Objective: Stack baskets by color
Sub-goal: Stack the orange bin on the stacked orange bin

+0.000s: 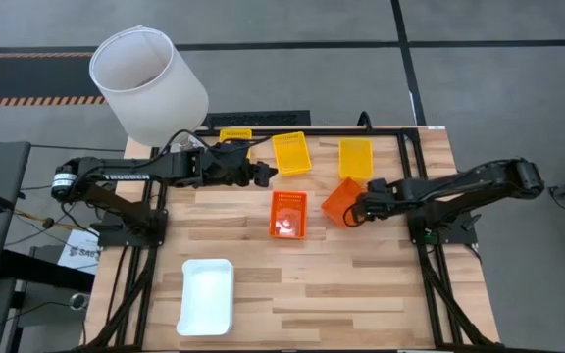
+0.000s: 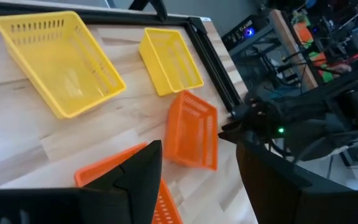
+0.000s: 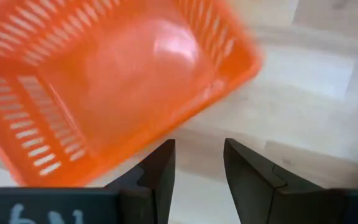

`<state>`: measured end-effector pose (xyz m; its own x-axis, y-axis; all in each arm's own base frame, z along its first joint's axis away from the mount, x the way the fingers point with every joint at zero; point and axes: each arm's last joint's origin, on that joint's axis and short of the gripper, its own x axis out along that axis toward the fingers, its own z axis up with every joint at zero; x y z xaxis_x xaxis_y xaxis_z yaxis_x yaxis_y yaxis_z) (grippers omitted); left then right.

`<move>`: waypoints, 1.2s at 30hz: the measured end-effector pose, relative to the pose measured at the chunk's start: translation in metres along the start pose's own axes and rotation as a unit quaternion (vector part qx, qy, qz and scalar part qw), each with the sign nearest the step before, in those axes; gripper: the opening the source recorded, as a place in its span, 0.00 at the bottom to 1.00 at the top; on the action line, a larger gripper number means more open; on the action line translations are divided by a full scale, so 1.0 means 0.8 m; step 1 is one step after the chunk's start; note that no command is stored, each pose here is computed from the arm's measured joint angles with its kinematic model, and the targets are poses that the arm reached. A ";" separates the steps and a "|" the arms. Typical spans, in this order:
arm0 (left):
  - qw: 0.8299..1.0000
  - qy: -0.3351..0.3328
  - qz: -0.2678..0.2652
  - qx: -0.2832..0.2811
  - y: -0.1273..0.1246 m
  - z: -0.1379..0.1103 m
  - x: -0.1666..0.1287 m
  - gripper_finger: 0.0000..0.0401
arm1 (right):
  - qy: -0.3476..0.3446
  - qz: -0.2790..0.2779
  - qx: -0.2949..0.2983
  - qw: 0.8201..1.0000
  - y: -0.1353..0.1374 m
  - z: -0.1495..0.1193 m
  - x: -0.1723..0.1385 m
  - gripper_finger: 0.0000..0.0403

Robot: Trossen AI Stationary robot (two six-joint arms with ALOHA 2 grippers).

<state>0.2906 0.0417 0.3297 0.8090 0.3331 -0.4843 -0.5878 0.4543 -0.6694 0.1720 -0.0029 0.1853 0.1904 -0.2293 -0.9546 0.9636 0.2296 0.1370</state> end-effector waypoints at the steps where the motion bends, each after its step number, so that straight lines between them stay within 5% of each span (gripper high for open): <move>1: 1.000 -0.003 0.002 0.000 0.000 0.000 0.000 0.49 | -0.011 0.005 0.006 1.000 -0.001 0.002 -0.004 0.40; 11: 1.000 -0.010 0.005 -0.001 0.000 0.001 0.000 0.49 | -0.053 0.018 0.120 0.991 -0.004 0.013 -0.009 0.40; 20: 1.000 -0.009 0.006 0.009 0.001 0.000 0.000 0.49 | -0.046 0.007 0.118 0.992 0.021 0.013 0.023 0.39; 26: 1.000 -0.005 0.004 0.015 0.000 0.000 0.000 0.49 | -0.037 -0.004 0.102 0.994 0.023 0.013 0.031 0.28; 36: 1.000 -0.002 0.006 0.031 0.001 -0.001 0.000 0.49 | -0.031 0.081 0.061 0.994 0.041 0.032 0.033 0.05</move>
<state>0.2903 0.0419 0.3287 0.8015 0.3430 -0.4898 -0.5972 0.4997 -0.6274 0.2137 -0.0255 0.1711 0.3529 -0.2575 -0.8995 0.9341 0.1519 0.3230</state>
